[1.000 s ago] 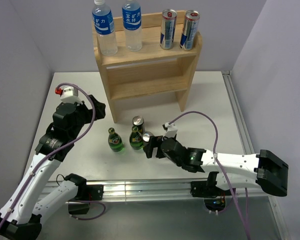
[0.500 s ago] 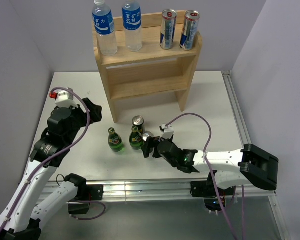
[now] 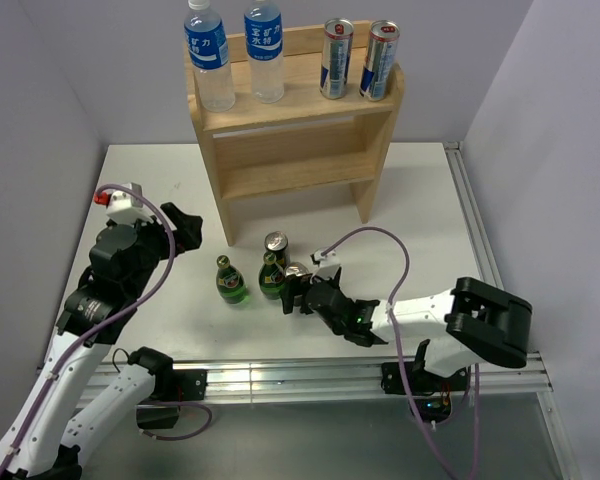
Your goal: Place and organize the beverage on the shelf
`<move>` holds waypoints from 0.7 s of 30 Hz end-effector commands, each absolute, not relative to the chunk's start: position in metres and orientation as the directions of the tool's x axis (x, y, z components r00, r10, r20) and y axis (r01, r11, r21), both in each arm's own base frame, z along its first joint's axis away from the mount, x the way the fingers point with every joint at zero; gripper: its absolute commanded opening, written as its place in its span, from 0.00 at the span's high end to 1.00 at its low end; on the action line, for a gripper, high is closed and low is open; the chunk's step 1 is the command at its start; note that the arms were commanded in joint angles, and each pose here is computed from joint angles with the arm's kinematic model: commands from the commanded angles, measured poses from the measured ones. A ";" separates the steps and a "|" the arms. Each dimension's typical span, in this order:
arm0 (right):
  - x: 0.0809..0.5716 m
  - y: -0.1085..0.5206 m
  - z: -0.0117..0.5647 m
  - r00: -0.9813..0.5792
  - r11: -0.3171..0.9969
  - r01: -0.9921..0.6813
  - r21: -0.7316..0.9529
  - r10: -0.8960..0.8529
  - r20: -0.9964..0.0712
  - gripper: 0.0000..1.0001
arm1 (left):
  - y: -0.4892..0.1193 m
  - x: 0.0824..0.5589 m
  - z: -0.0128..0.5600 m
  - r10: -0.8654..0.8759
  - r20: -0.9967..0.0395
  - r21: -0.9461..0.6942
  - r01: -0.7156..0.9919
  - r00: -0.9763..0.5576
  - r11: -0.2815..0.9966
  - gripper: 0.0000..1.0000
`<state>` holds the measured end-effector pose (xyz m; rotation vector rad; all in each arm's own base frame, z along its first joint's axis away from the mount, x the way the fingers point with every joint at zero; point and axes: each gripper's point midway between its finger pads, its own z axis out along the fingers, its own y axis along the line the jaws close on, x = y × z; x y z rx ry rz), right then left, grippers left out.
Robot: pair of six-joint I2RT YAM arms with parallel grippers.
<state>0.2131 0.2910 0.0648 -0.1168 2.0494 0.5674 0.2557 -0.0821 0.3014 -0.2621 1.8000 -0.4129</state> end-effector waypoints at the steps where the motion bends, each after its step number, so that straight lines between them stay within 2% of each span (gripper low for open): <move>1: 0.230 0.302 0.080 -0.455 0.888 -0.288 0.358 0.202 -0.867 0.00 | -0.087 0.255 0.307 -0.403 -0.882 -0.431 0.070 -0.243 0.900 0.01; 9: 0.243 0.306 0.073 -0.412 0.912 -0.272 0.307 0.178 -0.894 0.02 | -0.085 0.250 0.301 -0.380 -0.889 -0.409 0.073 -0.256 0.909 0.01; 15: 0.254 0.302 0.073 -0.377 0.925 -0.259 0.279 0.170 -0.911 0.07 | -0.082 0.245 0.295 -0.377 -0.889 -0.407 0.068 -0.261 0.911 0.01; 17: 0.259 0.300 0.075 -0.367 0.926 -0.252 0.280 0.176 -0.913 0.17 | -0.082 0.245 0.294 -0.378 -0.888 -0.407 0.066 -0.261 0.911 0.01; 18: 0.261 0.298 0.076 -0.361 0.929 -0.245 0.279 0.179 -0.915 0.28 | -0.081 0.245 0.294 -0.379 -0.888 -0.407 0.061 -0.261 0.911 0.01; 20: 0.263 0.296 0.078 -0.354 0.932 -0.239 0.274 0.179 -0.918 0.35 | -0.080 0.244 0.293 -0.379 -0.888 -0.406 0.059 -0.261 0.912 0.01; 21: 0.265 0.297 0.080 -0.351 0.931 -0.238 0.276 0.182 -0.918 0.45 | -0.080 0.244 0.294 -0.380 -0.887 -0.407 0.056 -0.260 0.912 0.01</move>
